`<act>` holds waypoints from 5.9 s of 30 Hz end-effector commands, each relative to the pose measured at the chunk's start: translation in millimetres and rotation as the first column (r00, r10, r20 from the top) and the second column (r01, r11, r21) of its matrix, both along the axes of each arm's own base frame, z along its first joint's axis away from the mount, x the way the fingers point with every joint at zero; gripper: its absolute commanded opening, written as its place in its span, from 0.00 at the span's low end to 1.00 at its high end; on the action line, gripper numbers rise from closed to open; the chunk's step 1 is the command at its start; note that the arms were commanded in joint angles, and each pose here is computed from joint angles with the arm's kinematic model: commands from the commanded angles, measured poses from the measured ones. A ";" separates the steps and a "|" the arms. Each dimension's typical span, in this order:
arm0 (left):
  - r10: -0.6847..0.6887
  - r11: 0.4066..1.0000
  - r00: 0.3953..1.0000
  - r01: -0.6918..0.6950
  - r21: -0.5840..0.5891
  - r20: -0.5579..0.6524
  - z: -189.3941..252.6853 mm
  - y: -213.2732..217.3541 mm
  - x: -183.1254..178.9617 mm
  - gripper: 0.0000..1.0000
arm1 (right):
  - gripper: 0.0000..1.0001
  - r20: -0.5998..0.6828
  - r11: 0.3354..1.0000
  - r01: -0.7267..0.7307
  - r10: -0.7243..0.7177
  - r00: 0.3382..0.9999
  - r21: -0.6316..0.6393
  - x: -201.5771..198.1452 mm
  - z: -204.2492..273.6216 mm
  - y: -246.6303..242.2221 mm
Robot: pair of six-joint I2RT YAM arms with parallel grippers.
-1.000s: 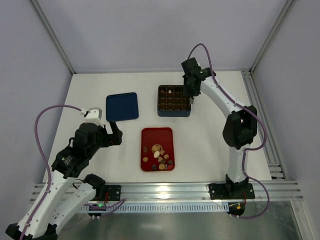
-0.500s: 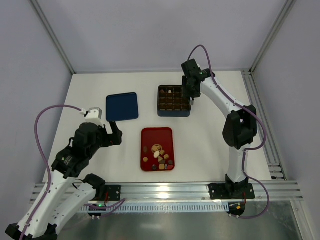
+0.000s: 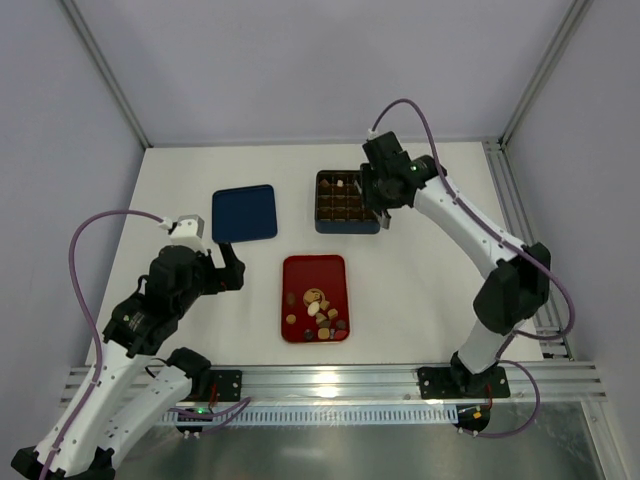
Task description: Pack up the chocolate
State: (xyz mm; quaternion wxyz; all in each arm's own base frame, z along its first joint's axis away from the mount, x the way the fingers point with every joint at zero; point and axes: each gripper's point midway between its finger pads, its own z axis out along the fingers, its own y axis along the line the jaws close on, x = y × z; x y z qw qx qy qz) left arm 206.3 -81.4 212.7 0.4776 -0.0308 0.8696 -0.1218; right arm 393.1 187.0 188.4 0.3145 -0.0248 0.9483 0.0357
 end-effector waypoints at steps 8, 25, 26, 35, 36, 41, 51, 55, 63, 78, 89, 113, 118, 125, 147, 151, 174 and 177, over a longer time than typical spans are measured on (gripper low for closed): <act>-0.004 1.000 1.000 0.004 -0.019 0.026 5.6 -2.8 2.0 1.00 | 0.44 0.037 0.953 -0.274 0.272 0.962 0.127 -154.8 26.5 55.2; 0.002 1.000 1.000 -0.002 -0.019 0.030 6.3 -1.7 2.1 1.00 | 0.41 -0.143 0.901 -0.418 0.432 0.891 0.118 -266.9 -23.2 66.3; 0.003 1.000 1.000 -0.002 -0.021 0.030 6.0 -1.8 2.2 1.00 | 0.42 -0.146 0.898 -0.424 0.438 0.887 0.114 -268.9 -24.8 67.6; 0.002 1.000 1.000 -0.002 -0.018 0.027 5.3 -1.7 2.2 1.00 | 0.41 -0.194 0.884 -0.462 0.467 0.863 0.074 -276.5 -39.5 74.0; 0.002 1.000 1.000 -0.002 -0.018 0.027 5.3 -1.7 2.2 1.00 | 0.42 -0.198 0.882 -0.467 0.471 0.860 0.068 -277.2 -41.1 74.5; -0.001 1.000 1.000 0.002 -0.019 0.028 5.6 -2.3 2.2 1.00 | 0.42 -0.214 0.878 -0.475 0.475 0.853 0.056 -278.9 -46.1 73.5; 0.000 1.000 1.000 0.000 -0.020 0.031 6.2 -1.9 2.0 1.00 | 0.42 -0.239 0.875 -0.483 0.475 0.847 0.028 -279.8 -55.7 71.6; 0.001 1.000 0.999 0.000 -0.022 0.032 6.5 -1.8 1.9 1.00 | 0.42 -0.251 0.876 -0.483 0.471 0.846 0.014 -279.8 -60.0 70.2; 0.002 1.000 0.999 -0.001 -0.020 0.033 6.6 -1.3 1.6 0.99 | 0.42 -0.252 0.874 -0.487 0.471 0.845 0.001 -278.2 -60.8 69.8; 0.004 1.000 0.999 -0.003 -0.022 0.037 7.5 -0.9 1.3 1.00 | 0.41 -0.248 0.872 -0.490 0.473 0.845 -0.006 -274.7 -61.7 74.7; 0.006 1.000 0.999 -0.005 -0.021 0.041 8.2 -0.4 1.5 1.00 | 0.38 -0.238 0.870 -0.492 0.475 0.847 -0.014 -271.9 -58.5 75.8; 0.006 1.000 0.999 -0.005 -0.022 0.042 8.5 -0.1 1.0 1.00 | 0.30 -0.199 0.884 -0.466 0.465 0.863 0.043 -253.2 -44.8 80.3; 0.006 1.000 0.999 -0.006 -0.022 0.040 8.2 -0.1 0.8 1.00 | 0.30 -0.171 0.891 -0.449 0.454 0.875 0.068 -246.8 -34.2 77.0; 0.004 1.000 0.999 -0.003 -0.022 0.042 8.5 -0.4 0.9 1.00 | 0.29 -0.133 0.900 -0.425 0.435 0.891 0.095 -238.6 -18.8 71.6; 0.006 1.000 0.999 -0.006 -0.021 0.038 7.6 -0.4 1.4 1.00 | 0.28 0.127 0.948 -0.249 0.227 0.966 0.196 -93.8 63.0 60.6; 0.006 1.000 0.999 -0.006 -0.019 0.034 6.6 -0.6 1.9 1.00 | 0.27 0.139 0.955 -0.218 0.193 0.971 0.203 -54.6 67.7 67.3; 0.006 1.000 1.000 -0.006 -0.013 0.031 5.8 -0.3 1.6 1.00 | 0.25 0.025 0.988 -0.133 0.132 0.991 0.080 19.9 1.8 86.4; 0.005 1.000 1.000 -0.005 -0.014 0.031 5.7 -0.6 1.5 1.00 | 0.25 0.011 0.988 -0.134 0.134 0.991 0.075 19.5 -7.2 86.1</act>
